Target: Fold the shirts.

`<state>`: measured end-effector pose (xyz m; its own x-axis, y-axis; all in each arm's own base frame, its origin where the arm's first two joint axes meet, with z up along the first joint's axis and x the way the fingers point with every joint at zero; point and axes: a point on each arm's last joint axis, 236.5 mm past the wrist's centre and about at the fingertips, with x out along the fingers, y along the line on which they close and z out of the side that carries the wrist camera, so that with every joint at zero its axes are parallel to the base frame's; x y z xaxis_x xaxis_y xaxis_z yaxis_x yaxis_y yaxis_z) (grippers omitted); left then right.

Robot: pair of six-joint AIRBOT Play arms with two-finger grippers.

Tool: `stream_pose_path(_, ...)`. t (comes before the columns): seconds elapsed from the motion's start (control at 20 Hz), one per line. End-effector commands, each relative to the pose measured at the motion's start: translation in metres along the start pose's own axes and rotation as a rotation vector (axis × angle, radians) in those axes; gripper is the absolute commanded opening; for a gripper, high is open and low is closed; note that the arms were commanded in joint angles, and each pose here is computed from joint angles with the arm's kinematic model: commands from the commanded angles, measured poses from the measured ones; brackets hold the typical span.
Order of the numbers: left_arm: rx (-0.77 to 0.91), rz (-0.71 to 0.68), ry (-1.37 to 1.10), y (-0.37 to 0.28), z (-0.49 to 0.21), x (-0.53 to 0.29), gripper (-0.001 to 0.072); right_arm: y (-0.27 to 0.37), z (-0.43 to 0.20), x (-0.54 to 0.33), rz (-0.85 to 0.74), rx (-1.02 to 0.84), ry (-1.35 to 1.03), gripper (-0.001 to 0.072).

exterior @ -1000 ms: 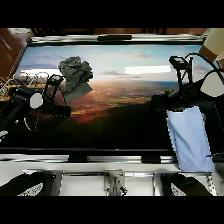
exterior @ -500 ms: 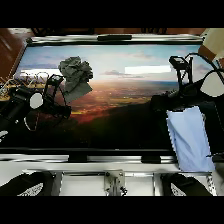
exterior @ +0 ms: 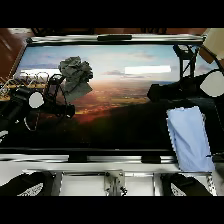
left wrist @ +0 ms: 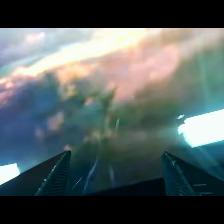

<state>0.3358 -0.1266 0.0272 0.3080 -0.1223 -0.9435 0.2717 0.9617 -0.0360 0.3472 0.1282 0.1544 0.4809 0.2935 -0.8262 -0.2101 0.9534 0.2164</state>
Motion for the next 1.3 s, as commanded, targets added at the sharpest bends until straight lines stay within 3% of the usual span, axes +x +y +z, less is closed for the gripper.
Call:
stream_pose_path(0.0, -0.014, -0.033, -0.059, -0.008, 0.015, 0.001, 0.0674, 0.002, 0.031, -0.002, 0.010, -0.003, -0.132, 0.0628)
stream_pose_path(0.15, -0.087, -0.093, -0.037, -0.022, 0.012, 0.006, 0.0674, 0.004, 0.043, -0.004, 0.009, -0.066, -0.186, 0.0628)
stream_pose_path(0.3, -0.092, -0.074, -0.169, -0.013, 0.052, 0.011, 0.0672, 0.002, 0.044, 0.002, 0.000, -0.128, -0.180, 0.0628)
stream_pose_path(0.5, -0.158, 0.106, -0.269, 0.064, 0.133, 0.017, 0.0666, -0.005, 0.023, 0.034, -0.008, -0.118, -0.039, 0.0628)
stream_pose_path(0.7, -0.302, 0.177, -0.157, 0.146, 0.167, 0.064, 0.0677, -0.013, -0.014, 0.065, -0.010, -0.101, 0.159, 0.0628)
stream_pose_path(0.95, -0.402, -0.006, -0.057, 0.145, 0.169, 0.143, 0.0677, -0.018, -0.027, 0.086, -0.015, -0.090, 0.239, 0.0628)
stream_pose_path(1.25, -0.408, -0.031, -0.038, 0.135, 0.165, 0.180, 0.0667, -0.018, -0.025, 0.091, -0.011, -0.085, 0.234, 0.0628)
